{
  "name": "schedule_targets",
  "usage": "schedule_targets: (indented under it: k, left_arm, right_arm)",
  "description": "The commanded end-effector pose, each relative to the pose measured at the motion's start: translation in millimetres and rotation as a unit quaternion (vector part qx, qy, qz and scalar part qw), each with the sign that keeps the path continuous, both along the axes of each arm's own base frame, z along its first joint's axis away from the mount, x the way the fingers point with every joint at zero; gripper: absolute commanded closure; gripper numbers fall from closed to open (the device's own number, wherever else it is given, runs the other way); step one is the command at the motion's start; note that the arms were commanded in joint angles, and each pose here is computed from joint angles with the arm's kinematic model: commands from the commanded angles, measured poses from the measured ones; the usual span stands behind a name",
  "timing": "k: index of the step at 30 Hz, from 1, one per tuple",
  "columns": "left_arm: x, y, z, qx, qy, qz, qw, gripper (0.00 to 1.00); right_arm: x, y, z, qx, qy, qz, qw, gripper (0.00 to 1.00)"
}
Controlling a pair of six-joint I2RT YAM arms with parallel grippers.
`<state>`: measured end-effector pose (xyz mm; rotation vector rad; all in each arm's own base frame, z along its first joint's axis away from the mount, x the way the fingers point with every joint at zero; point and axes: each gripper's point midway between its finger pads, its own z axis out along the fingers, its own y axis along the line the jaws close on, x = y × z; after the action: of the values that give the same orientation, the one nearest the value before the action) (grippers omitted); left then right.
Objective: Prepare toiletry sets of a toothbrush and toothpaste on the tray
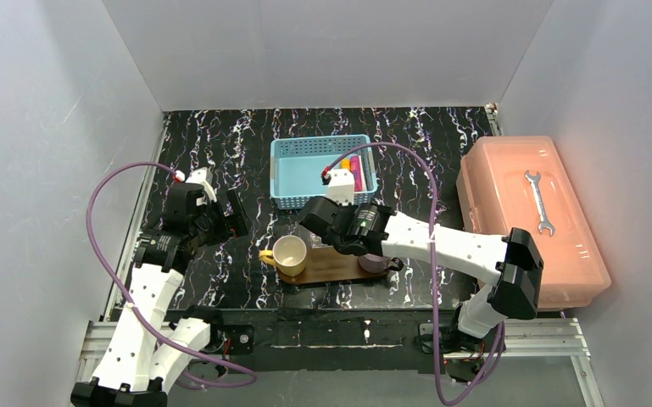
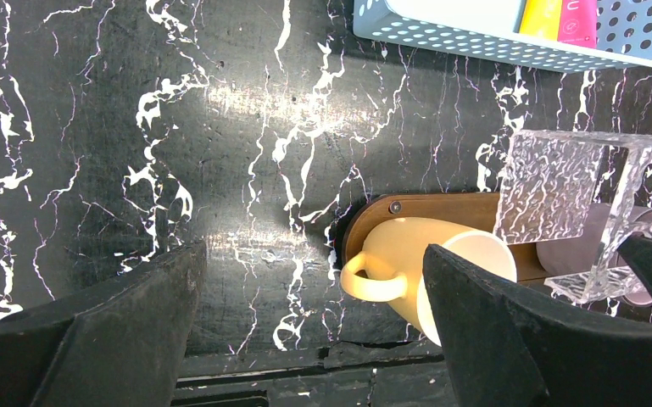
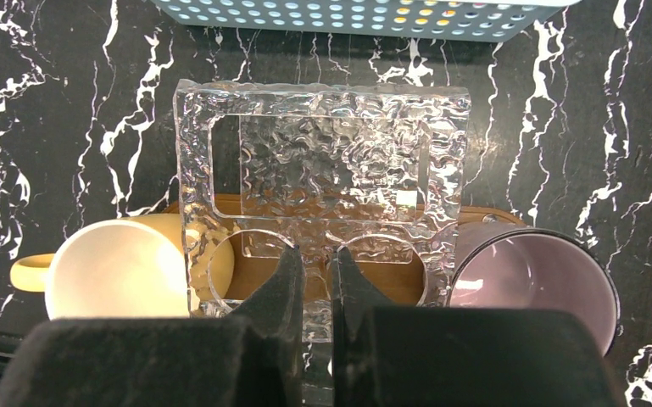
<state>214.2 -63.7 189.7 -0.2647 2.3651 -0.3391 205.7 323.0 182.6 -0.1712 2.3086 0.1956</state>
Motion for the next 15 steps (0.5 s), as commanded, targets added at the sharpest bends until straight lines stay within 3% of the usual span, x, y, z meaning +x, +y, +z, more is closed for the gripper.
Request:
schedule_targets:
  k: [1, 15]
  left_arm:
    - [-5, 1, -4, 0.003, 0.004, 0.001, 1.0, 0.01]
    - [-5, 1, -3, 0.001, 0.003, 0.0, 1.0, 0.01]
  right_arm:
    - [-3, -2, 14, 0.031, -0.017, -0.026, 0.999, 0.99]
    - [-25, -2, -15, 0.015, 0.019, -0.024, 0.999, 0.99]
